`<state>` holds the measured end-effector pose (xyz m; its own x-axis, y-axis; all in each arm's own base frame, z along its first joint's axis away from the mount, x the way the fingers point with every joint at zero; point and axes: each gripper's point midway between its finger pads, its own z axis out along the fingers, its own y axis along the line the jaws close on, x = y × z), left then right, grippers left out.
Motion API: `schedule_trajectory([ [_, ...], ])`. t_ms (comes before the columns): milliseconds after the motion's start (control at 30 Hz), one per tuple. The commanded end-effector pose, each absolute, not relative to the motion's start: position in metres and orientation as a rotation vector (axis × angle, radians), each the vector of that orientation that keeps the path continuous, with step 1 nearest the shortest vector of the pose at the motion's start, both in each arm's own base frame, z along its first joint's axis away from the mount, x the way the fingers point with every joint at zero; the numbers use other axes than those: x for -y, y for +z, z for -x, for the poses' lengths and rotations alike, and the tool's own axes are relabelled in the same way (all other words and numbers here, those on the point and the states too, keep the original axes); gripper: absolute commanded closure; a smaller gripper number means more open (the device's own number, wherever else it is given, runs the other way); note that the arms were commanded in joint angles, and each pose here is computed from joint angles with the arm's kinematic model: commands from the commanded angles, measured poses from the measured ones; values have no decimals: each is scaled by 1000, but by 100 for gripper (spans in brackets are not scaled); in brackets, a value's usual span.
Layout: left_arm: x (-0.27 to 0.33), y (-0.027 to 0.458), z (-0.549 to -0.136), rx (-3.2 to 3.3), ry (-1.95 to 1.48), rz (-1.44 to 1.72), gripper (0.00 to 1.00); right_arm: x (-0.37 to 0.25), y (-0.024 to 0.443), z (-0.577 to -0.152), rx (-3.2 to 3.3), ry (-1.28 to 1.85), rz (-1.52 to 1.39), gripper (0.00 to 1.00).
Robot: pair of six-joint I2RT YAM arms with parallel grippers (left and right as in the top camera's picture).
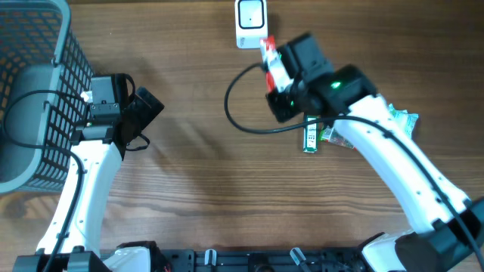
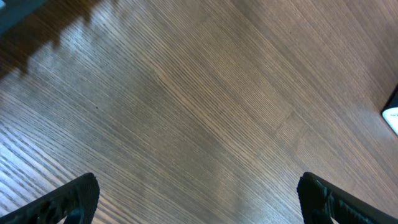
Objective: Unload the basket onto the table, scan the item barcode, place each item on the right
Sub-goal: 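Carry the red stick packet up to the barcode scanner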
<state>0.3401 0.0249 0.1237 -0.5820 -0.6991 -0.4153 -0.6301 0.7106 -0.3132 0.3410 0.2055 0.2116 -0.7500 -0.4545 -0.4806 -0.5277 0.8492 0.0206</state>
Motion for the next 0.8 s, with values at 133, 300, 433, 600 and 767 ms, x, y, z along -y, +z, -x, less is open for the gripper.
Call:
schedule_trajectory([
  [133,-27,124,-341,-2400,-155,1000,0,-204,319,-361,-2360,163,707,96],
  [300,-27,124,-341,-2400,-155,1000,0,-193,343,-399,-2314,-58,674,96],
  [433,-27,124,-341,-2400,-155,1000,0,-192,300,-441,-2342,-279,730,96],
  [600,-27,124,-341,-2400,-155,1000,0,-181,229,-493,-2350,-657,832,96],
  [767,-27,124,-341,-2400,-155,1000,0,-189,176,-543,-2245,-879,952,96],
])
